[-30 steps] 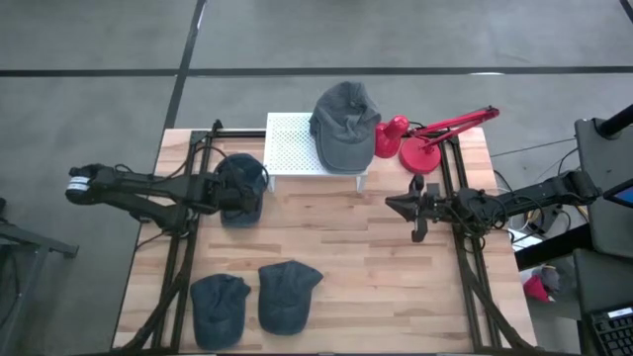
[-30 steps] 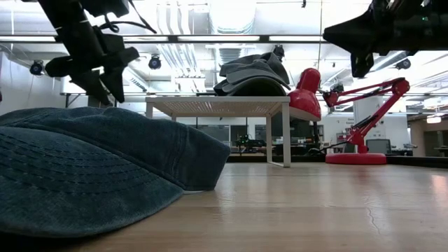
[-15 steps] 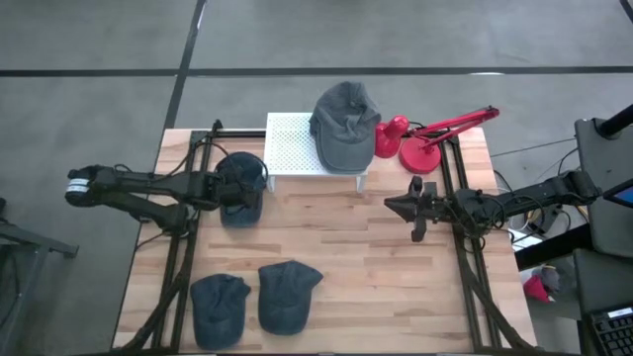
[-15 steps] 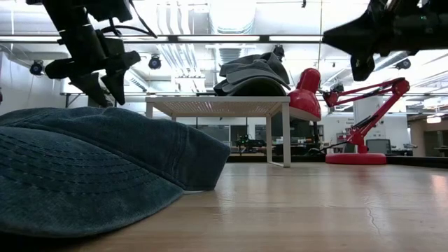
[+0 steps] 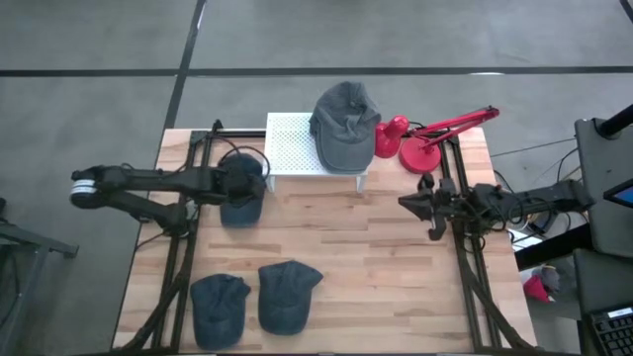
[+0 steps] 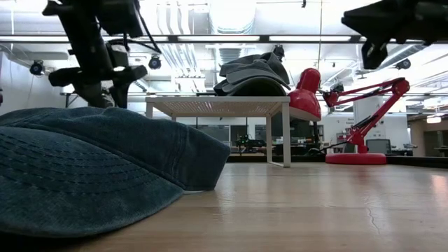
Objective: Pick & Place hat
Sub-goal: Put the top blue cap on the shelf
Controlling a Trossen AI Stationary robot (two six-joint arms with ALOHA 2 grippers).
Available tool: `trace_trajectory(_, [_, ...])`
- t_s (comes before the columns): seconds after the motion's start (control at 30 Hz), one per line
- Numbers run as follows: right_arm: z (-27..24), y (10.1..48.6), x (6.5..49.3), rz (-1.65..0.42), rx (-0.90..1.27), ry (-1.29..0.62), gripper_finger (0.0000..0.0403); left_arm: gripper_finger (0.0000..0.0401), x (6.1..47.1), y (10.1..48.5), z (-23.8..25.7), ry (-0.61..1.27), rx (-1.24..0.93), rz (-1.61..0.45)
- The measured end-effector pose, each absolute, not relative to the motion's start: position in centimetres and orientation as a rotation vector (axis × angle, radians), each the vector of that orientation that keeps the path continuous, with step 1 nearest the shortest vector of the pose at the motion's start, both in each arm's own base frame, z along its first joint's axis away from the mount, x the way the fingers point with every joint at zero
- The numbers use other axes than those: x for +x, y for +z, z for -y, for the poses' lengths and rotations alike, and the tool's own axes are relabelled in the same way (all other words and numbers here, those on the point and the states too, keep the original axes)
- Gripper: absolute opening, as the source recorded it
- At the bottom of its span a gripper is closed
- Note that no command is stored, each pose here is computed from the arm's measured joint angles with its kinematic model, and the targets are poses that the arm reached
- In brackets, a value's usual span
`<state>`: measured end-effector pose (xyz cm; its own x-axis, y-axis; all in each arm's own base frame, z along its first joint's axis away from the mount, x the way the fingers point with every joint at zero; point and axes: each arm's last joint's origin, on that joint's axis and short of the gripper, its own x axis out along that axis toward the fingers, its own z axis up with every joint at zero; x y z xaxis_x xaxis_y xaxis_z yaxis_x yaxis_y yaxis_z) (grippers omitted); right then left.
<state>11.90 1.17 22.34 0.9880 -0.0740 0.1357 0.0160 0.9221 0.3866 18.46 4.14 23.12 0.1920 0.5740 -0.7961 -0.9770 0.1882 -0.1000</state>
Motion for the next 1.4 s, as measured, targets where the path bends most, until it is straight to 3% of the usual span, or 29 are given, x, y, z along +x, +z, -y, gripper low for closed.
trace_trajectory(0.7, [-1.2,21.3,10.9,0.032,0.448,-0.021,0.0038,0.0223,18.8,20.8,-7.3,1.407,-0.779,-0.813])
trace_trajectory(1.4, [-1.2,21.3,10.9,0.034,0.470,-0.021,0.0038,0.0223,17.5,16.4,-6.5,1.395,-0.933,-1.033])
